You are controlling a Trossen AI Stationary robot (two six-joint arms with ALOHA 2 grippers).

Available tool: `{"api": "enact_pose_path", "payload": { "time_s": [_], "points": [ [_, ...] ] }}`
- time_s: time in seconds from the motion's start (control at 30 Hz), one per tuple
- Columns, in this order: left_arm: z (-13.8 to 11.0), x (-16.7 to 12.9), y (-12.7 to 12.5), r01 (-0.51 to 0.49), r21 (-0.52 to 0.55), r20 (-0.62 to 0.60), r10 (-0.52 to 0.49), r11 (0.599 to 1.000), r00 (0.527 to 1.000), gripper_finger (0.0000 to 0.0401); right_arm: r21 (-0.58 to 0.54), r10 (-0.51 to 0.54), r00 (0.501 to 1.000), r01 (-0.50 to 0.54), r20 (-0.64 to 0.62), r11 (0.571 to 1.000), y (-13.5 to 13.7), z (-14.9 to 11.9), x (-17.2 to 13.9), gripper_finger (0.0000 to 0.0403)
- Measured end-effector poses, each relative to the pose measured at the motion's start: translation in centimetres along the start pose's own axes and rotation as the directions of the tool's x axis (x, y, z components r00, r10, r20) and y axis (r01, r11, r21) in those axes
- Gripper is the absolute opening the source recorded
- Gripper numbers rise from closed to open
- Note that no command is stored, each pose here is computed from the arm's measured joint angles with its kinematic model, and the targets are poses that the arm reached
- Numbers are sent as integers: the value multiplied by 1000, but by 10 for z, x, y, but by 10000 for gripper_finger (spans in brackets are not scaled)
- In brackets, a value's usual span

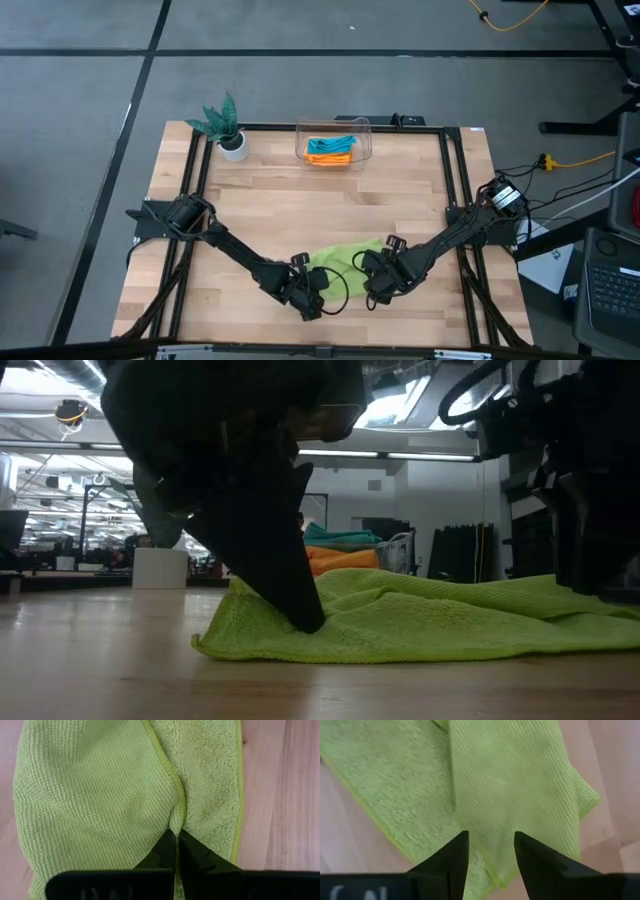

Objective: Fold microfiber towels
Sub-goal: Fold the green microfiber cloth

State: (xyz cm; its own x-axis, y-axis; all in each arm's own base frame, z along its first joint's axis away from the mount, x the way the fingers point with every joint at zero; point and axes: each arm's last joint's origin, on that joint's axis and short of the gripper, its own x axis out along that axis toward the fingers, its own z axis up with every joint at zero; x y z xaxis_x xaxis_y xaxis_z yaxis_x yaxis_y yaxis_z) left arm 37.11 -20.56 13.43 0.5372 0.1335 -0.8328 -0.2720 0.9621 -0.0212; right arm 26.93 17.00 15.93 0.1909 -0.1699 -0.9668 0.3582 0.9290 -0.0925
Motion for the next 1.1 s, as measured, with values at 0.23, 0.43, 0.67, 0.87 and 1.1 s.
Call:
{"api": "enact_pose_path", "payload": {
  "time_s": [0.23, 0.43, 0.67, 0.87, 1.1],
  "points": [
    [1, 0, 0, 0, -2, 6, 0, 1000, 1000, 1, 9, 9, 999, -10, 41, 1000, 5, 3, 5, 161],
    [1, 0, 0, 1, -4, 6, -1, 1000, 1000, 1, 4, -35, 999, 35, 20, 999, 6, 2, 19, 161],
    [1, 0, 0, 2, -3, 6, -2, 1000, 1000, 1, -19, -30, 999, 31, 24, 999, 7, 4, 17, 144],
    [9, -6, -4, 13, -8, 17, -13, 1000, 1000, 6, -16, -29, 999, 30, 24, 999, 7, 4, 17, 29],
    [20, -19, -7, -14, 10, -14, 14, 1000, 1000, 6, -9, -34, 999, 34, 21, 999, 7, 4, 16, 6]
  ]
}}
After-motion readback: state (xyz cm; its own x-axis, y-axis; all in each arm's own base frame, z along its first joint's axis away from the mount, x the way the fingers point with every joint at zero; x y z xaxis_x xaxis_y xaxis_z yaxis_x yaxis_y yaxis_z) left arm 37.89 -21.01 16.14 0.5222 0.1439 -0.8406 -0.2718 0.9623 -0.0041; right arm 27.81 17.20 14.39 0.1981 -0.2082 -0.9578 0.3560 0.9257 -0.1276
